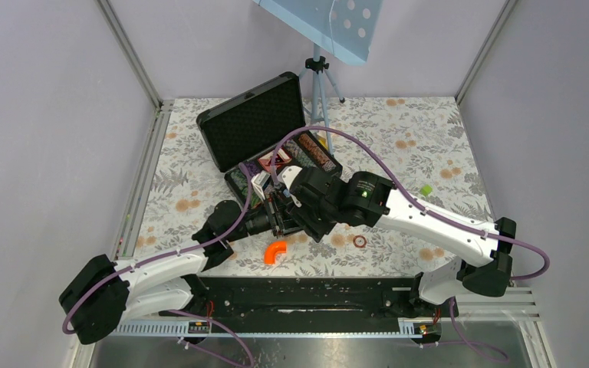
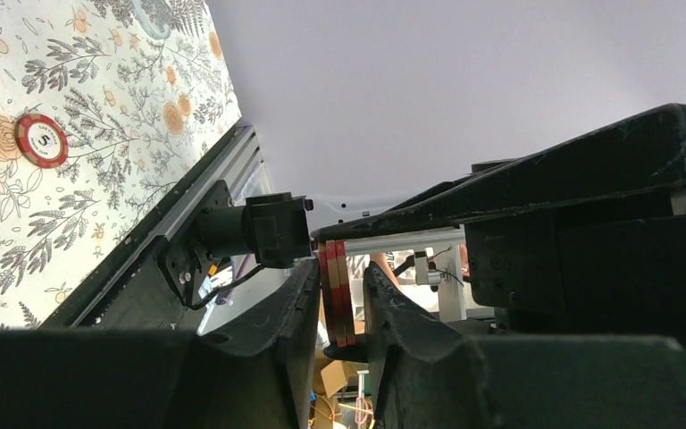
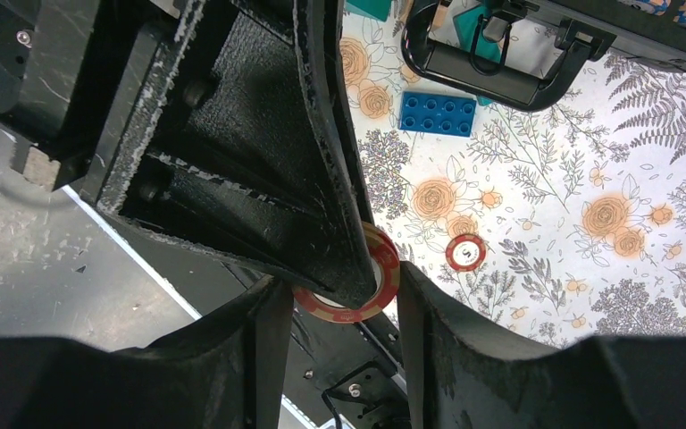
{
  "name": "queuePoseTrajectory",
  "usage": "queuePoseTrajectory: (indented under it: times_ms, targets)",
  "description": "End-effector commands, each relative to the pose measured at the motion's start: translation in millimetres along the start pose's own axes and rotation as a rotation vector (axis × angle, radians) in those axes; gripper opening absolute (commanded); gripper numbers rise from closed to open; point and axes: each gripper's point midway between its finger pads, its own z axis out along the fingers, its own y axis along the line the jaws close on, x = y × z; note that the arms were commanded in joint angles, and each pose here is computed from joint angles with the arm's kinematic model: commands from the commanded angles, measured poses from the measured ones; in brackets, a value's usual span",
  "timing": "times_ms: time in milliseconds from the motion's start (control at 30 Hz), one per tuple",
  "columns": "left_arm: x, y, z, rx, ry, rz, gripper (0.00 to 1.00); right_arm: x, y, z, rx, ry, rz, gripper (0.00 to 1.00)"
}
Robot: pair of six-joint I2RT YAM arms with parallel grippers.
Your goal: Pack up texas hold em set
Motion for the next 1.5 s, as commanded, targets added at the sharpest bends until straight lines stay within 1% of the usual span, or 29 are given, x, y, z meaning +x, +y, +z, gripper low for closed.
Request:
queuePoseTrajectory:
  times_ms: [0,333,433,467,500,533,567,600,667,733,767,833,933,1033,1100,1200,1267,1300,1367,1467]
  targets:
    - [9.5,-27.0,-0.5,0.112,0.036,0.045,0.23,-33.1,-3.4,-7.9,0.027,-0.124,-0.005,0.0]
    - [10.5,-25.8,0.1,0.114,0.04,0.042,0.11,-32.7,-4.9,-5.9,0.036,-0.121,-0.015,0.0]
    - [10.8,-25.3,0.3,0.113,0.042,0.04,0.02,-33.0,-4.5,-6.8,0.034,-0.124,-0.016,0.0]
    - [10.5,-24.8,0.6,0.11,0.041,0.039,0.0,-33.3,-4.2,-6.5,0.031,-0.125,-0.015,0.0]
    - [10.6,-25.4,0.6,0.112,0.041,0.04,0.0,-33.1,-4.2,-6.9,0.031,-0.125,-0.013,0.0]
    - [10.5,-25.0,0.7,0.111,0.04,0.039,0.0,-33.6,-4.0,-7.4,0.029,-0.126,-0.012,0.03]
    - [10.4,-25.9,0.8,0.113,0.041,0.04,0.0,-33.9,-3.4,-8.0,0.026,-0.129,-0.011,0.1]
    - [10.2,-25.3,0.7,0.11,0.039,0.04,0.0,-34.4,-3.3,-9.0,0.024,-0.133,-0.01,0.19]
    - [9.4,-25.9,0.9,0.108,0.037,0.043,0.0,-36.9,-2.6,-11.2,0.019,-0.148,-0.001,0.44]
    - [9.2,-26.4,0.9,0.103,0.035,0.052,0.0,-41.2,-1.2,-15.4,0.008,-0.18,0.011,0.66]
    - [8.6,-26.6,1.1,0.1,0.033,0.056,0.0,-44.1,-1.5,-18.9,0.007,-0.202,0.023,0.74]
    - [8.2,-28.7,0.7,0.106,0.03,0.069,0.0,-50.9,-4.8,-27.5,0.02,-0.249,0.059,0.79]
    - [6.8,-31.4,-0.4,0.108,0.02,0.092,0.0,-61.2,-14.9,-46.0,0.057,-0.351,0.158,0.8]
    - [1.1,-36.3,-1.2,0.109,-0.012,0.125,0.0,-64.7,-29.9,-68.1,0.092,-0.49,0.333,0.8]
    - [-3.3,-44.8,-4.1,0.13,-0.043,0.151,0.0,-58.6,-36.4,-78.5,0.074,-0.57,0.459,0.77]
    - [-12.0,-60.1,-11.5,0.162,-0.108,0.186,0.0,-47.8,-39.4,-91.9,-0.027,-0.714,0.691,0.71]
    - [-15.4,-66.4,-16.0,0.172,-0.137,0.206,0.0,-45.6,-40.0,-102.8,-0.122,-0.811,0.846,0.63]
    - [-17.5,-72.6,-20.2,0.185,-0.158,0.221,0.0,-39.2,-39.3,-95.1,-0.158,-0.829,0.903,0.61]
    - [-21.4,-78.3,-26.3,0.195,-0.193,0.239,0.0,-37.2,-36.1,-98.4,-0.258,-0.889,0.991,0.6]
    - [-25.6,-84.2,-34.2,0.205,-0.235,0.248,0.0,-38.5,-26.8,-101.2,-0.384,-0.934,1.035,0.63]
